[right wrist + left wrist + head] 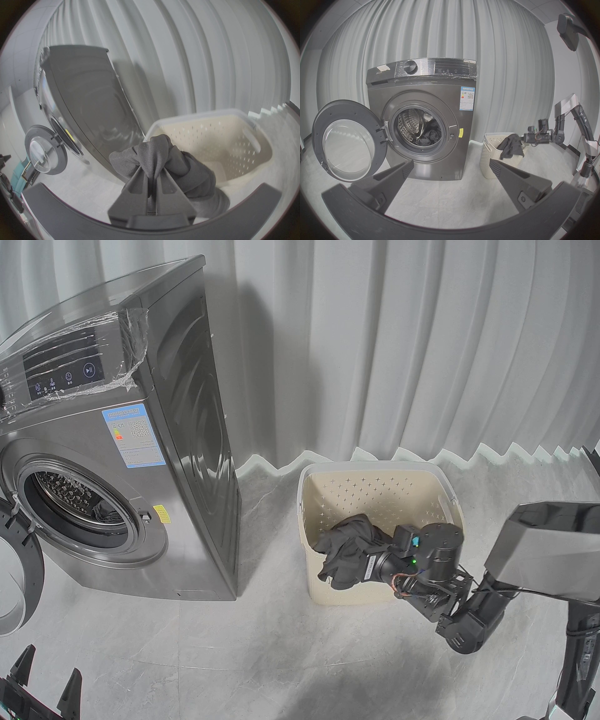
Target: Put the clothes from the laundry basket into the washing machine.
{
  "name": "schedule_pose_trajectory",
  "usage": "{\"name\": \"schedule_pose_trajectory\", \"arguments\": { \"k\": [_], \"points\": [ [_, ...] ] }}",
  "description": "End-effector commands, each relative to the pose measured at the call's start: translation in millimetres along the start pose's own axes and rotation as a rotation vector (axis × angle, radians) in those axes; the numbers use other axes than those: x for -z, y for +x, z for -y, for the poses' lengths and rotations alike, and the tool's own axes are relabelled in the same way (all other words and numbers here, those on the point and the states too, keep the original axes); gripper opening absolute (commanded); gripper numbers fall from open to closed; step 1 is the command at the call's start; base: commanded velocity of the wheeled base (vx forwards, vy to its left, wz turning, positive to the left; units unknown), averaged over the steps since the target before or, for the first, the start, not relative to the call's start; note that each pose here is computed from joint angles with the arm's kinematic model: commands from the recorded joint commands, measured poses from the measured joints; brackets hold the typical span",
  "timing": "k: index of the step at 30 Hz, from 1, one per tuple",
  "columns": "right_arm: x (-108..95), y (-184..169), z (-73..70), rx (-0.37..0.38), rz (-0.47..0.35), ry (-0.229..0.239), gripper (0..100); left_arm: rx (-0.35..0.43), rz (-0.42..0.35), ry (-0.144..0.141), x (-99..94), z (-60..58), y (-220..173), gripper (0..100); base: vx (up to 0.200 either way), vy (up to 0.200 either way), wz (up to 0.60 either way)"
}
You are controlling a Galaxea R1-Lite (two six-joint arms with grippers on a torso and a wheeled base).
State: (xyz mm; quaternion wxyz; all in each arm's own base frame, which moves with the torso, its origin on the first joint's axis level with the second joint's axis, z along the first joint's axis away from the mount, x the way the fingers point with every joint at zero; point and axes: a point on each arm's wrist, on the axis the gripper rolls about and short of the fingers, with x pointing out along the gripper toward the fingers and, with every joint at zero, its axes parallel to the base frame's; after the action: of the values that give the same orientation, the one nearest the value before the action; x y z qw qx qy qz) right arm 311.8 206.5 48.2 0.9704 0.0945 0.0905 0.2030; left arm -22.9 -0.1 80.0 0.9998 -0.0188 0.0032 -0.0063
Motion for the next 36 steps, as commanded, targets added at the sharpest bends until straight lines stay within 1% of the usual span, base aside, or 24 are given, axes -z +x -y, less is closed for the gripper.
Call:
{"name": "schedule_pose_trajectory", "arguments": {
  "k": [1,2,3,5,6,7,8,13,14,15,16,19,26,27,36],
  "points": [
    [-59.1,-53.3,-14.1,-0.074,0.171,-0.018,0,0.0,0.002,-0.001,4.4,-0.2,-0.1,100,0.0,0.0,0.0],
    [-61.3,-55.7,-14.1,-0.075,0.177,-0.017,0,0.0,0.002,-0.001,4.4,-0.2,-0.1,100,0.0,0.0,0.0],
    [-71.9,-69.1,-14.2,-0.082,0.205,-0.018,0,0.0,0.002,-0.002,4.4,-0.2,-0.1,100,0.0,0.0,0.0],
    [-82.1,-82.7,-15.2,-0.092,0.241,-0.044,0,0.0,0.002,-0.001,4.4,-0.2,-0.1,100,0.0,0.0,0.0],
    [-88.0,-88.5,-16.1,-0.099,0.263,-0.048,0,0.0,0.002,-0.001,4.4,-0.2,-0.1,100,0.0,0.0,0.0],
    [-89.8,-90.6,-16.6,-0.102,0.268,-0.047,0,0.0,0.002,-0.001,4.4,-0.2,-0.1,100,0.0,0.0,0.0],
    [-97.0,-101.2,-19.2,-0.117,0.29,-0.05,0,0.0,0.002,-0.001,4.4,-0.2,-0.1,100,0.0,0.0,0.0],
    [-113.5,-116.7,-21.0,-0.129,0.351,-0.057,0,0.0,0.002,-0.001,4.4,-0.2,-0.1,100,0.0,0.0,0.0],
    [-113.5,-116.7,-21.0,-0.129,0.351,-0.057,0,0.0,0.002,-0.001,4.4,-0.2,-0.1,100,0.0,0.0,0.0],
    [-118.1,-118.4,-20.0,-0.124,0.373,-0.055,0,0.0,0.002,-0.001,4.4,-0.2,-0.1,100,0.0,0.0,0.0],
    [-119.7,-118.3,-18.2,-0.116,0.376,-0.058,0,0.001,0.002,-0.001,4.4,-0.1,-0.1,100,0.0,0.0,0.0],
    [-122.9,-119.2,-16.1,-0.094,0.386,-0.094,0,0.001,0.002,-0.002,4.4,-0.1,-0.1,100,0.0,0.0,0.0],
    [-119.5,-129.5,-19.4,-0.108,0.373,-0.103,0,0.0,0.002,-0.001,4.4,-0.2,-0.1,100,0.0,0.0,0.0],
    [-119.8,-135.8,-18.5,-0.106,0.375,-0.102,0,0.0,0.002,-0.001,4.4,-0.2,-0.1,100,0.0,0.0,0.0],
    [-120.0,-146.9,-16.9,-0.111,0.375,-0.101,0,0.0,0.002,-0.002,4.4,-0.2,-0.1,100,-0.2,0.0,0.0]
  ]
}}
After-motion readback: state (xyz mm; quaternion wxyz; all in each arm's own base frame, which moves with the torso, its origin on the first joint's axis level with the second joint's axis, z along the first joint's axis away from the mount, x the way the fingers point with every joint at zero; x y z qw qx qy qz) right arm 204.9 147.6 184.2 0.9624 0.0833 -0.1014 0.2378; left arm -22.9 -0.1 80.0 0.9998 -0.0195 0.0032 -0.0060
